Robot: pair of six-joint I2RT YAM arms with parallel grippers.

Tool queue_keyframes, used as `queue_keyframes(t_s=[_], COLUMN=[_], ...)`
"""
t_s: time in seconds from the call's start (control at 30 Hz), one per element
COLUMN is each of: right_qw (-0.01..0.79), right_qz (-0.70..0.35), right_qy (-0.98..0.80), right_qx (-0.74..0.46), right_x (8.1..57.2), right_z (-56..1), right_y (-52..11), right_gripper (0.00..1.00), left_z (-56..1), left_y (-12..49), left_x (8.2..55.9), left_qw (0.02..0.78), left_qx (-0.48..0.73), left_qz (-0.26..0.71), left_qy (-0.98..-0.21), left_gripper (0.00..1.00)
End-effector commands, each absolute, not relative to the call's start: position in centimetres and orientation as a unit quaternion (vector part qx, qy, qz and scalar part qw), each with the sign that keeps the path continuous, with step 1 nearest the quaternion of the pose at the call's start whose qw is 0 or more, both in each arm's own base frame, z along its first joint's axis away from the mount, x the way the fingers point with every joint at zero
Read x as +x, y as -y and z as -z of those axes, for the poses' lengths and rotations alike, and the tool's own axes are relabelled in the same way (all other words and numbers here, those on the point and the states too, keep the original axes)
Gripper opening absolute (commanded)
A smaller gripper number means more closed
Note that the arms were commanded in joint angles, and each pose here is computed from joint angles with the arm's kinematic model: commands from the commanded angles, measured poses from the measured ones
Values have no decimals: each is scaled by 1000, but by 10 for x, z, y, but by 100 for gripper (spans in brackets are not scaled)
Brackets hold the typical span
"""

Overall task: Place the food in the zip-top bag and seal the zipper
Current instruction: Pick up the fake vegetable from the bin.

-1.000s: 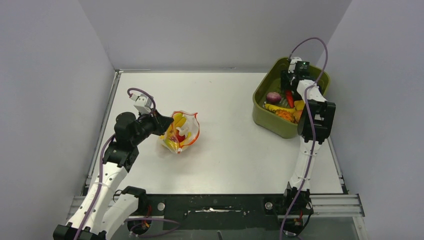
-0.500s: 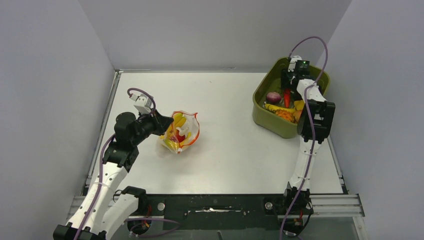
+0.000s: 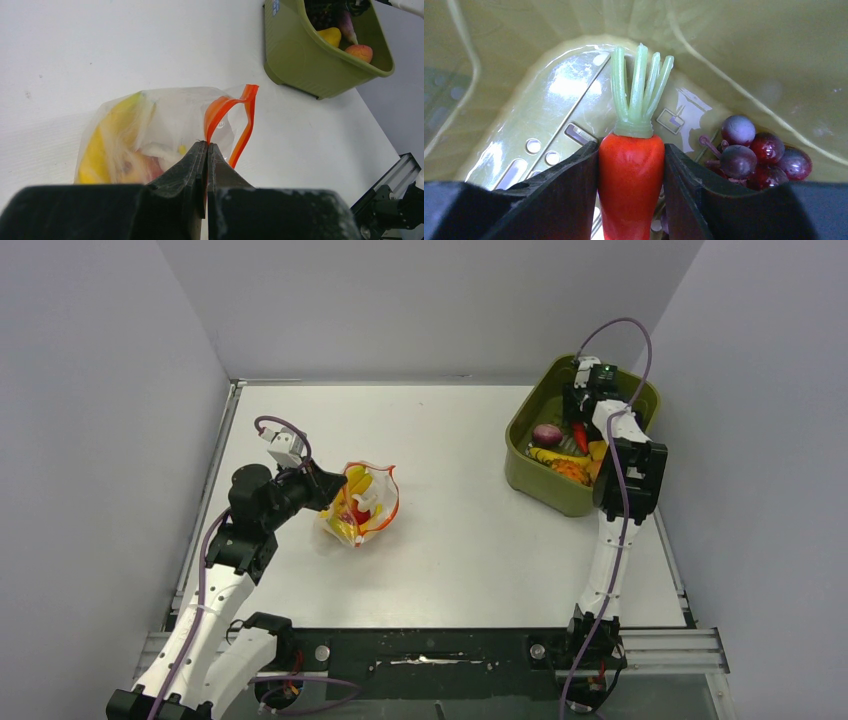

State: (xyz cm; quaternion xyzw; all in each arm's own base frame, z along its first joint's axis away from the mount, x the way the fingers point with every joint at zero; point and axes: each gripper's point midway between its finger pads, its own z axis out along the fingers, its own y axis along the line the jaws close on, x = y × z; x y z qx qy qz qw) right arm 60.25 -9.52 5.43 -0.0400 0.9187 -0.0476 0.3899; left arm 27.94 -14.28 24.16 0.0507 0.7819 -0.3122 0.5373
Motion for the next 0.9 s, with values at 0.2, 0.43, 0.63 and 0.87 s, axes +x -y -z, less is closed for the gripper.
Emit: queue_keyframes(t_s=[0.2, 0.43, 0.63, 0.87], right_qw=[448, 478, 507, 553], right_qz=[61, 67, 77, 77], right_qy=[-891, -875, -858, -829], right_qx=[-41, -43, -35, -31], right_x=[610, 600, 586, 568], right_z=[-118, -158, -196, -252], right_y=[101, 97, 93, 79], right_gripper=[35, 33, 31, 31], left_z=[-259, -259, -259, -259], left_y=[140, 140, 140, 139], left_x=[283, 283, 282, 282], left_qw=[567, 567, 569, 569], left_qx=[59, 59, 60, 59], left_qz=[306, 307, 307, 306], left_qy=[-762, -762, -761, -761], left_gripper=[0, 0, 0, 0])
